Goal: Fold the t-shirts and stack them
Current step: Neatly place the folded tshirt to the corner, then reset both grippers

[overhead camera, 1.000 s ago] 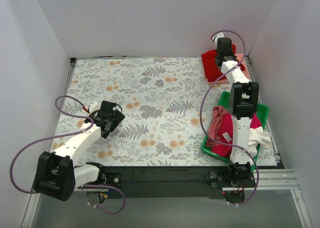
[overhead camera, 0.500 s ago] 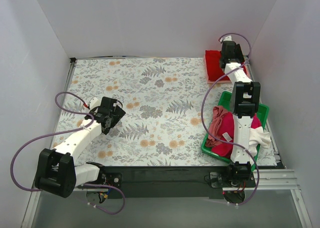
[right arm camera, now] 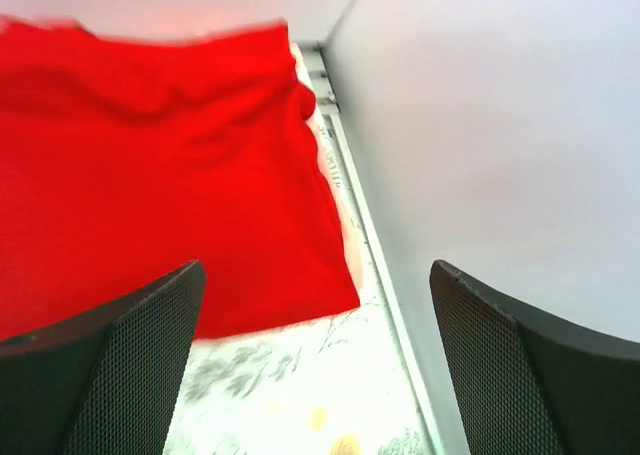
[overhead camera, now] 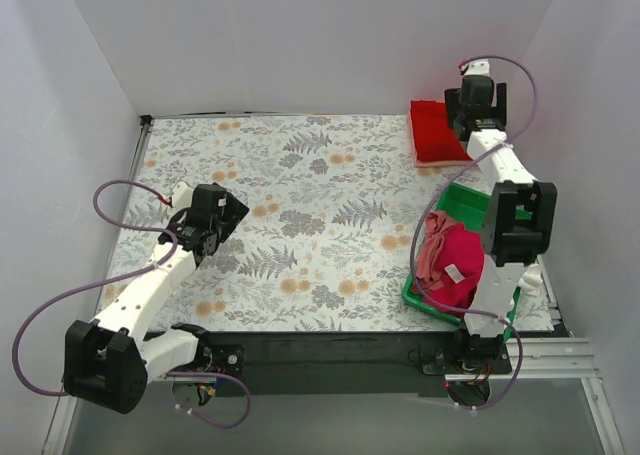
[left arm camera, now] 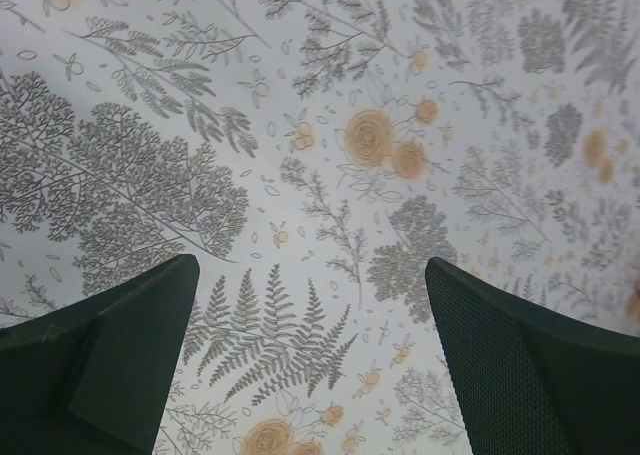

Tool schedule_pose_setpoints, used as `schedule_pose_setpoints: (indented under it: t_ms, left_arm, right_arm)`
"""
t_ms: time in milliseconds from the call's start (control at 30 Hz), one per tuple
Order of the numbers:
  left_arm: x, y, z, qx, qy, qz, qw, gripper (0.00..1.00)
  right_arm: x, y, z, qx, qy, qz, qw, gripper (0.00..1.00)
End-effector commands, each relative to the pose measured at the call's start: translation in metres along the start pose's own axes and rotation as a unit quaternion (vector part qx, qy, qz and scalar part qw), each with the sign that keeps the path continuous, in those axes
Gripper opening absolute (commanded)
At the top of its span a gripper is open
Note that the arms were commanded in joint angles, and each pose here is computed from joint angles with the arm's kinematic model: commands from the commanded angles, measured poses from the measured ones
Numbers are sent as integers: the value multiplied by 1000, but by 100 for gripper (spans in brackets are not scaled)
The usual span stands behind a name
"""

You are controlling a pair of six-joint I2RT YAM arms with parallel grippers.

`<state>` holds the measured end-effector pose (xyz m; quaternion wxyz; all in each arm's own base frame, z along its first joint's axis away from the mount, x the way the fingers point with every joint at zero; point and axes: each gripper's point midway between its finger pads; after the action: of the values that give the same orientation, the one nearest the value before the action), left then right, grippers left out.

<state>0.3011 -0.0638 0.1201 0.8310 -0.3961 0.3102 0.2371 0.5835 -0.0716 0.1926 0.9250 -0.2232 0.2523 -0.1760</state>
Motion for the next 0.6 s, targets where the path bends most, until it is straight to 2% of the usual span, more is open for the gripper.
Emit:
schedule_pose_setpoints:
  t_ms: [0, 133, 200, 267, 300, 333, 367, 400, 467, 533, 567]
  left_arm:
    - [-23, -34, 19, -22, -24, -71, 997, 96]
    - [-39, -47, 18, -22, -15, -129, 991, 96]
    - [-43, -51, 13, -14, -2, -147, 989, 96]
    - [-50, -54, -1, -5, 30, -172, 985, 96]
    - [-50, -53, -6, 0, 39, -176, 984, 96]
    - [-48, -47, -19, 7, 56, -175, 983, 96]
    - [-49, -45, -28, 15, 72, -179, 981, 97]
    - [-49, -42, -34, 26, 77, -178, 981, 96]
    - [-44, -28, -48, 38, 92, -160, 982, 97]
    - [-43, -20, -53, 43, 100, -149, 983, 97]
    - [-43, -17, -54, 46, 102, -145, 983, 97]
  right_arm:
    - [-64, -15, 57, 113, -95, 67, 987, 98]
    - [-120, 1, 43, 166, -106, 145, 970, 98]
    - [-153, 9, 20, 179, -101, 176, 963, 98]
    - [-188, 7, 12, 200, -116, 198, 953, 98]
    - [-190, 21, -26, 198, -83, 208, 954, 98]
    - [-199, 23, -39, 204, -79, 212, 952, 98]
    - [-221, 12, -39, 219, -100, 212, 947, 98]
    - [-225, 27, -77, 217, -71, 225, 947, 98]
    - [-253, 25, -87, 232, -97, 245, 936, 98]
    - [-263, 36, -122, 240, -80, 257, 933, 98]
    - [-274, 30, -124, 248, -99, 252, 930, 98]
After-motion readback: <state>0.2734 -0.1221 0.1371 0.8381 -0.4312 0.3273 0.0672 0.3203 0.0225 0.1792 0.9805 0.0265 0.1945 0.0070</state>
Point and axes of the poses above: each gripper's point midway between its finger pads, its own x axis out along the fingers, its own y axis along the line the jaws close on, z = x × y, and after that the axes turned 6 degrees about -x, right-handed
